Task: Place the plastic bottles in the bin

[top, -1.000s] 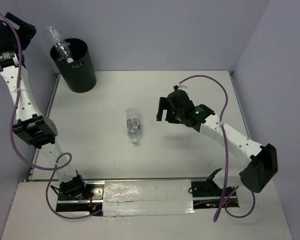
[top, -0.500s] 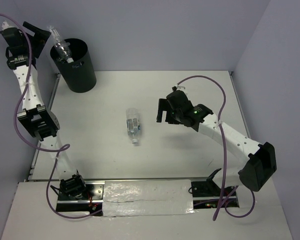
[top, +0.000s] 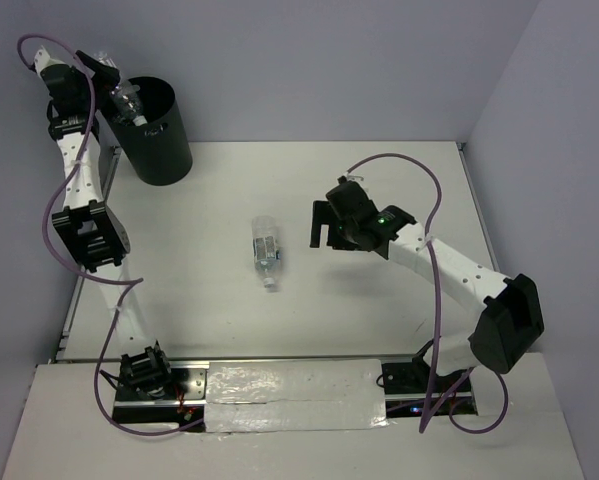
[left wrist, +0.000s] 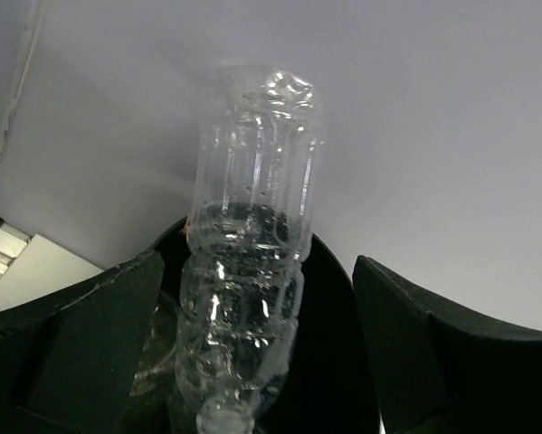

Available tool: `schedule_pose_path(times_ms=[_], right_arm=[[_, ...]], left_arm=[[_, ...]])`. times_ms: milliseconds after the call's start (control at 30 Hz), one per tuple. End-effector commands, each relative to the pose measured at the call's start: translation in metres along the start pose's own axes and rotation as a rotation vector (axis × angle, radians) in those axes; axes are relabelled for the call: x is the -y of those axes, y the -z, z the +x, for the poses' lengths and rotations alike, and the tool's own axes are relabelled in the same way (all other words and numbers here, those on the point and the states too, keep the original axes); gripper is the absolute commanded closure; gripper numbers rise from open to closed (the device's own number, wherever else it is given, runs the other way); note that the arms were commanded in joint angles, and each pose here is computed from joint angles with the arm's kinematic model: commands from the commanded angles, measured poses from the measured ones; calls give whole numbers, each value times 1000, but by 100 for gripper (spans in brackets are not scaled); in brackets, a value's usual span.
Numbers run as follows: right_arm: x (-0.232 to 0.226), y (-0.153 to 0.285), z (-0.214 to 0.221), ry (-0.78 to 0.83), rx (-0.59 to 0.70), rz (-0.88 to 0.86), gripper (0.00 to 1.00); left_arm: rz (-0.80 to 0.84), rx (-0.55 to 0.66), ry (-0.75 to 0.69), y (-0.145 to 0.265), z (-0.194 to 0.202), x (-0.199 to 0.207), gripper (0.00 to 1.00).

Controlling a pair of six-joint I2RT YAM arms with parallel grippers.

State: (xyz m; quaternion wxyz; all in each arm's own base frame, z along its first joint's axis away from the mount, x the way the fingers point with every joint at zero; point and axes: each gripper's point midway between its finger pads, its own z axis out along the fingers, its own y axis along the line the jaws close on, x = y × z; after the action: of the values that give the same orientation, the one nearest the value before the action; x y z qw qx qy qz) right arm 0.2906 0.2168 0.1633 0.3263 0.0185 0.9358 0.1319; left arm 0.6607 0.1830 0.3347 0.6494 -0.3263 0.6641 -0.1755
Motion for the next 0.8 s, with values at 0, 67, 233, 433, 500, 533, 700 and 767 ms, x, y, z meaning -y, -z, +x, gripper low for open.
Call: schedule_pose_path(times_ms=[0, 67, 233, 433, 500, 533, 700, 767], right_arm=[[-10, 4, -8, 7, 8, -18, 0], [-11, 4, -9, 11, 10, -18, 0], [-11, 1, -10, 12, 3, -11, 0], [-12, -2, -8, 12, -5, -10, 0], [-13, -2, -8, 13, -6, -13, 0], [-13, -3, -8, 14, -7, -12, 0], [-14, -4, -9, 13, -8, -16, 0], [-16, -4, -9, 13, -11, -21, 0]], left_arm=[[74, 156, -47, -3, -40, 23, 1], [78, 173, -47, -6, -39, 26, 3], [72, 168, -59, -13, -28, 25, 10], [78, 157, -68, -14, -21, 28, 31], [81, 156, -71, -14, -21, 29, 26], [80, 153, -74, -14, -20, 29, 24], [77, 147, -89, -15, -18, 26, 9], [76, 146, -94, -15, -17, 26, 9]])
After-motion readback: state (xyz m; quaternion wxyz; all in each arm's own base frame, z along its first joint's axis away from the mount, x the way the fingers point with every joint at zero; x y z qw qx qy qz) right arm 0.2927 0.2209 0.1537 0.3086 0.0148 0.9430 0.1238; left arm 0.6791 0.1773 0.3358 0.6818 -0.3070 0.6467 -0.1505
